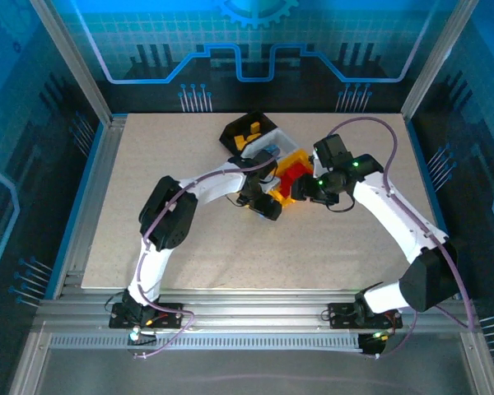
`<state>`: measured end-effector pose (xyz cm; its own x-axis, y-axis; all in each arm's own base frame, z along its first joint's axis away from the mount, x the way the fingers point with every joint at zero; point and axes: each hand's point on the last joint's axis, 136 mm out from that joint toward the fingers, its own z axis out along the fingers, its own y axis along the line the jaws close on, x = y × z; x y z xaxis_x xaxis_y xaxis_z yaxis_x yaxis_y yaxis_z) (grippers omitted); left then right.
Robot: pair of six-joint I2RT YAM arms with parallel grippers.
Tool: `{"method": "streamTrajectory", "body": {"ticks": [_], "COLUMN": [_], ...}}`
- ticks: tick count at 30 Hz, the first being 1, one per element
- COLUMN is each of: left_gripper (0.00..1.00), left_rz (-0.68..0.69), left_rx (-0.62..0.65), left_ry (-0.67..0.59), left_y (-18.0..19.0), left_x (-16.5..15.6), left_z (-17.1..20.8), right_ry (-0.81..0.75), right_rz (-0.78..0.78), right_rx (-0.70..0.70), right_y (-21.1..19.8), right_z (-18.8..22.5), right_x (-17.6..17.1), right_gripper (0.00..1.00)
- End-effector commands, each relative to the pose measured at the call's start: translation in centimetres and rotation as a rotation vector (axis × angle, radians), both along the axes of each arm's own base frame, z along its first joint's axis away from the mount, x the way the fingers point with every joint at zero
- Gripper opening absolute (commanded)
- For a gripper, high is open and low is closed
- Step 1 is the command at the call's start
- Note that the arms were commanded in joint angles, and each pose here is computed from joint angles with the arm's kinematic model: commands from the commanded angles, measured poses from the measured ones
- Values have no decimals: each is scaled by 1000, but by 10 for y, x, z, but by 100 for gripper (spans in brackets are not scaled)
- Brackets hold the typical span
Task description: Sort the legos into containers by color
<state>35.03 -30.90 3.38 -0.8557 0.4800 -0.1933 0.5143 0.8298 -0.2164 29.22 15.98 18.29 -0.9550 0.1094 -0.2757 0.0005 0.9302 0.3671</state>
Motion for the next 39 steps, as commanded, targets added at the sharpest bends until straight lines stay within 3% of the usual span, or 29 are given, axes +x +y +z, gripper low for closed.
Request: {"method": "streamTrajectory", "body": {"ticks": [1,7,14,19,33,39], "left_gripper": [87,80,57,46,30,29], "left_rz": [-48,-76,-64,-42,154,251], "left_rx": [36,56,55,54,-29,-82], "left_ry": [-25,-24,-12,0,46,61], "left_y": [-3,-12,-11,-4,31,46], "left_x": [8,14,9,0,-37,-41], "left_z": [-5,-14,-18,-15,8,25], "right_ry": [28,34,49,51,52,56], "right_rz": [-2,-3,-13,-15,8,17], "right_rx": [-2,6,26,36,59,61], "right_y": [-4,-1,4,7,18,19], "right_z": [-1,0,-4,-6,-11,-14], "right_x": [-4,1,5,7,13,11], "right_gripper": [59,59,59,59,60,60]}}
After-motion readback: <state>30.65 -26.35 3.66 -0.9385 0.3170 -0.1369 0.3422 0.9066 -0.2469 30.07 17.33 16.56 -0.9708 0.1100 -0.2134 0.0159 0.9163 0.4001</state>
